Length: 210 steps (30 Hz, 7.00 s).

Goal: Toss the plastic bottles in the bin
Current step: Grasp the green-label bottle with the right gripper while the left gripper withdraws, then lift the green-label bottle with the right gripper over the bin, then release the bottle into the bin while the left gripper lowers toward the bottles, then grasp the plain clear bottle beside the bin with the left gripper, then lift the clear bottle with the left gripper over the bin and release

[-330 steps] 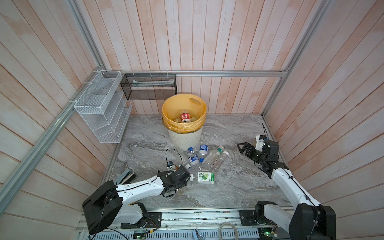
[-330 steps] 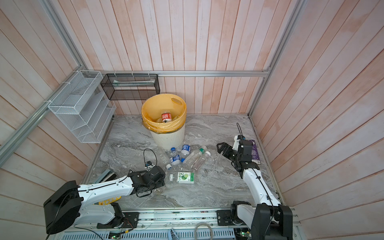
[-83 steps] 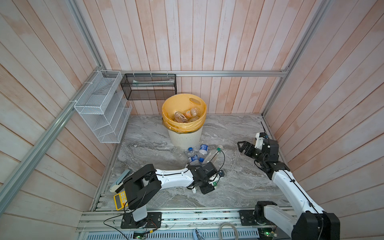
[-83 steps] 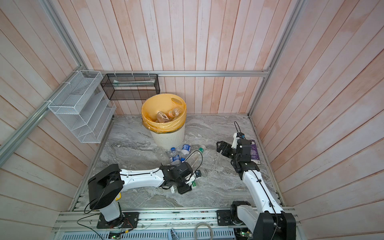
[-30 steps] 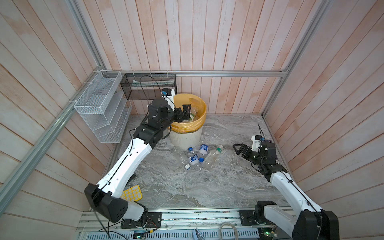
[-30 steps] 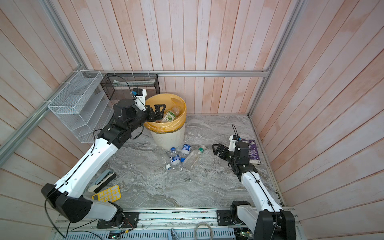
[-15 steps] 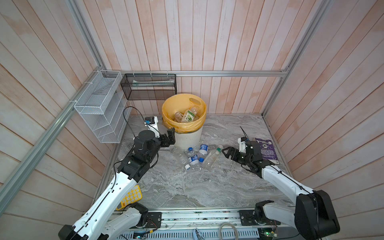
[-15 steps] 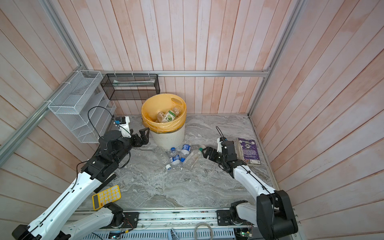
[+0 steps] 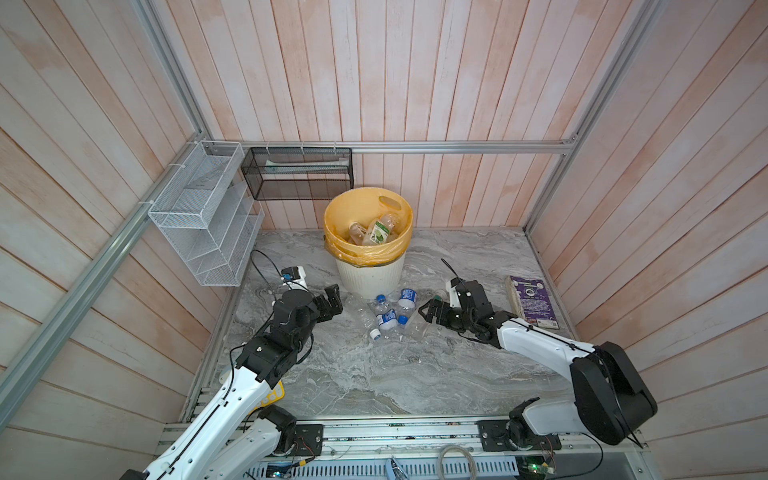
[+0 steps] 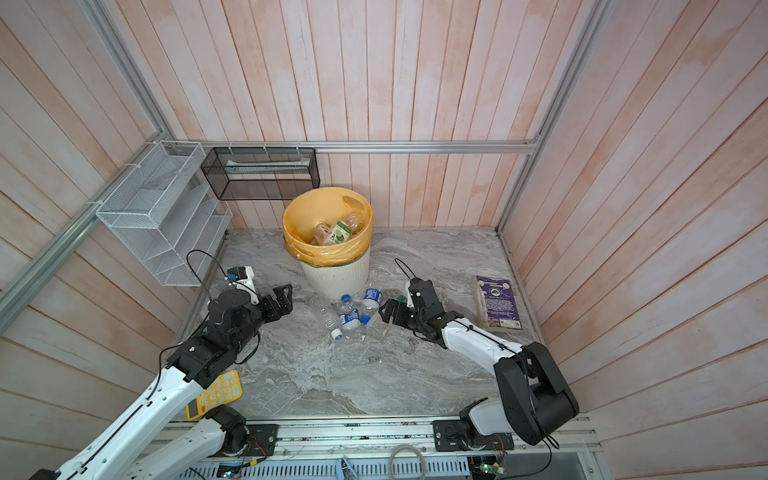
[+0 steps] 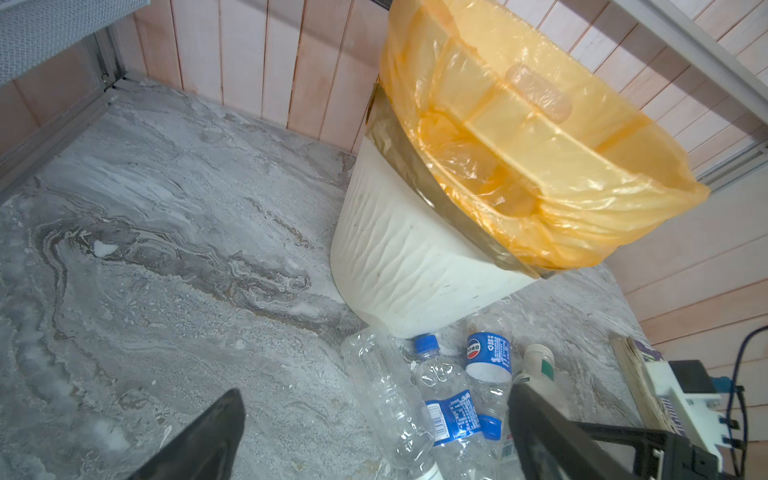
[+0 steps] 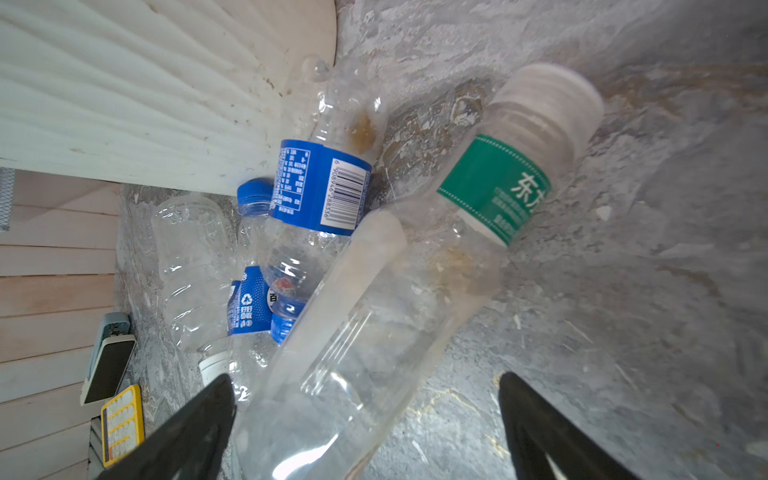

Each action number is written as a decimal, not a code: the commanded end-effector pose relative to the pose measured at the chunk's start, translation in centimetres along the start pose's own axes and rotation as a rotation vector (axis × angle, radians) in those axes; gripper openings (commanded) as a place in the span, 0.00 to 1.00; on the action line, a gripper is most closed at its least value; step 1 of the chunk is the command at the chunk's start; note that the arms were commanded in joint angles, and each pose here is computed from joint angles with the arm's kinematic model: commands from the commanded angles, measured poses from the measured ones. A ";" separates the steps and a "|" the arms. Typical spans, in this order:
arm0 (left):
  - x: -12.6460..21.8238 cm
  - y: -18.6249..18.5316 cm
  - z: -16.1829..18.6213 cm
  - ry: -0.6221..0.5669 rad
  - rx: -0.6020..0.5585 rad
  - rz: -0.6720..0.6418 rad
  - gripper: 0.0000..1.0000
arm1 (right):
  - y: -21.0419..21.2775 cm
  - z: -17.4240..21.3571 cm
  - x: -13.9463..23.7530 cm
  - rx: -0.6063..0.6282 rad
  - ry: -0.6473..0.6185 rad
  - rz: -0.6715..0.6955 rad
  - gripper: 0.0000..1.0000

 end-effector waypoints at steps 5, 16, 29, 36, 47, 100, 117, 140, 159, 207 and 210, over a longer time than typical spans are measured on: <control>0.1 0.3 0.4 0.006 0.008 -0.011 1.00 | -0.1 -0.1 -1.9 0.068 -0.002 0.139 1.00; -0.1 0.3 0.9 0.019 0.017 -0.008 1.00 | -3.0 -0.3 -0.7 0.216 -0.034 0.366 0.88; -0.2 0.4 1.4 0.033 0.027 -0.006 1.00 | -4.8 -0.2 -1.0 0.323 0.018 0.487 0.67; -0.1 0.7 2.4 0.046 0.041 -0.020 1.00 | -3.7 -0.7 0.4 0.329 -0.049 0.437 0.54; -1.9 1.3 7.0 0.161 0.113 -0.032 1.00 | 1.0 -3.6 8.8 0.244 -0.339 0.070 0.54; -7.5 -5.1 9.8 0.411 0.051 0.015 0.99 | 1.2 -9.6 10.9 0.185 -0.395 0.003 0.99; -12.0 -6.6 11.7 0.459 0.063 -0.057 1.00 | -1.5 -7.6 10.2 0.137 -0.372 0.025 0.99; -11.1 -2.1 15.4 0.568 0.013 -0.204 0.71 | -2.8 -6.7 9.6 0.133 -0.349 0.050 0.99; -12.9 -0.1 11.3 0.522 -0.171 -0.215 1.00 | -2.9 -7.0 8.7 0.111 -0.329 0.045 0.99; -7.8 -11.7 -17.6 -0.037 -0.338 0.182 0.83 | -3.2 -5.5 7.2 0.059 -0.231 -0.048 0.97; -8.6 -11.4 -17.3 -0.045 -0.332 0.136 0.97 | -3.2 -5.5 7.3 0.057 -0.233 -0.041 0.98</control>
Point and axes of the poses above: each gripper's point midway between its finger pads, its own x axis back along the fingers, its own y axis along the line the jaws close on, z = x × y, the point moved 9 cm from there along x, back along the fingers, and after that the axes turned 15 degrees about -x, right-handed, at the moved point
